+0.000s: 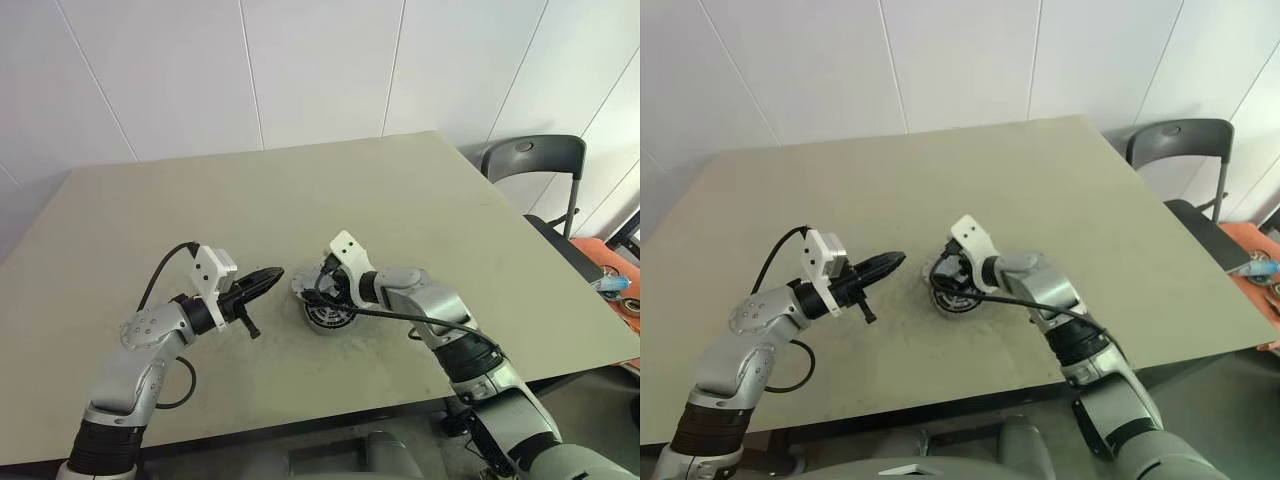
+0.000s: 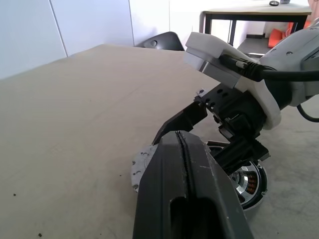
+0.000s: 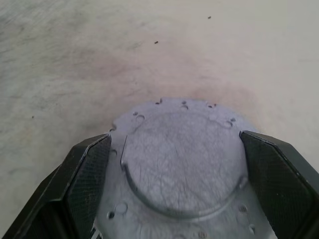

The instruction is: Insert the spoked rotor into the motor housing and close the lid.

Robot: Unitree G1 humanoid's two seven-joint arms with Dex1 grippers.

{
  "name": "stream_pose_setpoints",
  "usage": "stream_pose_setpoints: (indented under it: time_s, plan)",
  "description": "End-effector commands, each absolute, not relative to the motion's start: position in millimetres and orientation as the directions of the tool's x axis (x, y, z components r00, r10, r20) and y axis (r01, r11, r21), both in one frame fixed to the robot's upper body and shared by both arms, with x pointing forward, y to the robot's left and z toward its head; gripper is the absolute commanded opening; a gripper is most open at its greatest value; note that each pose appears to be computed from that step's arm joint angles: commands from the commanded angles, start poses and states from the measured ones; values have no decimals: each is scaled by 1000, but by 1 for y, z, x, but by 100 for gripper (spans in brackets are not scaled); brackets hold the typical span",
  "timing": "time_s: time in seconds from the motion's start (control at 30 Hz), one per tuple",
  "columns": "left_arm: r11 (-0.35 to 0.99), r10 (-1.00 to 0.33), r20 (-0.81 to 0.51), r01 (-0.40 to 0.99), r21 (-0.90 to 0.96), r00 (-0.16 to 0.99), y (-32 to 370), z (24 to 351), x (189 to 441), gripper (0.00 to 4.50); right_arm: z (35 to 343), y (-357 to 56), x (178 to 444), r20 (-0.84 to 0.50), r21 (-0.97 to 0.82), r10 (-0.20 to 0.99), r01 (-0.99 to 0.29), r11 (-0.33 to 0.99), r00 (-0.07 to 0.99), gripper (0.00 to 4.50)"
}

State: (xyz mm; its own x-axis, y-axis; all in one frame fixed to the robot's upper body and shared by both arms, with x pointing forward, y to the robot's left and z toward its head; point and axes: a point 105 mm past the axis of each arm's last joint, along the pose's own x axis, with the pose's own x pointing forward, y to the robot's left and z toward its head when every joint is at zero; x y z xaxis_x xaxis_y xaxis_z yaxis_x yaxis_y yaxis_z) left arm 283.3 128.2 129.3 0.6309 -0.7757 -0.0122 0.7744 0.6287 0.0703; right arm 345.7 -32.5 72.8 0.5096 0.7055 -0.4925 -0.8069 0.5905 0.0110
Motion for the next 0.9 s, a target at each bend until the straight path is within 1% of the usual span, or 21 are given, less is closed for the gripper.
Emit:
stream_pose_setpoints:
  time_s: [0.03,0.1,0.2,0.33,0.4,0.5,0.67,0.8,0.9]
  plan:
    - [631,-774,21,768,106,633,131,144,283,0,75,-26,347,-487,-15,716,-824,566,501,376]
    - [632,-773,19,768,108,634,131,145,282,0,74,-28,347,-486,-17,715,-824,566,502,320]
    - [632,-773,18,767,109,634,130,147,281,0,78,-30,347,-467,-13,732,-831,556,497,318]
    - [631,-774,20,768,110,633,128,149,282,0,102,-27,347,-340,79,808,-841,535,481,318]
    - [630,-775,23,769,108,631,126,151,282,0,114,-28,344,-270,115,848,-859,499,456,318]
    - [625,-780,24,774,100,626,123,151,281,0,122,-35,335,-222,76,888,-900,428,403,318]
    - [625,-780,22,775,97,626,125,150,280,0,111,-47,320,-292,-12,903,-945,326,315,318]
    - [625,-779,21,774,98,626,128,150,280,0,98,-60,316,-361,-50,889,-957,284,283,318]
    - [625,-779,19,775,99,626,128,150,279,0,95,-64,315,-374,-59,886,-960,274,276,318]
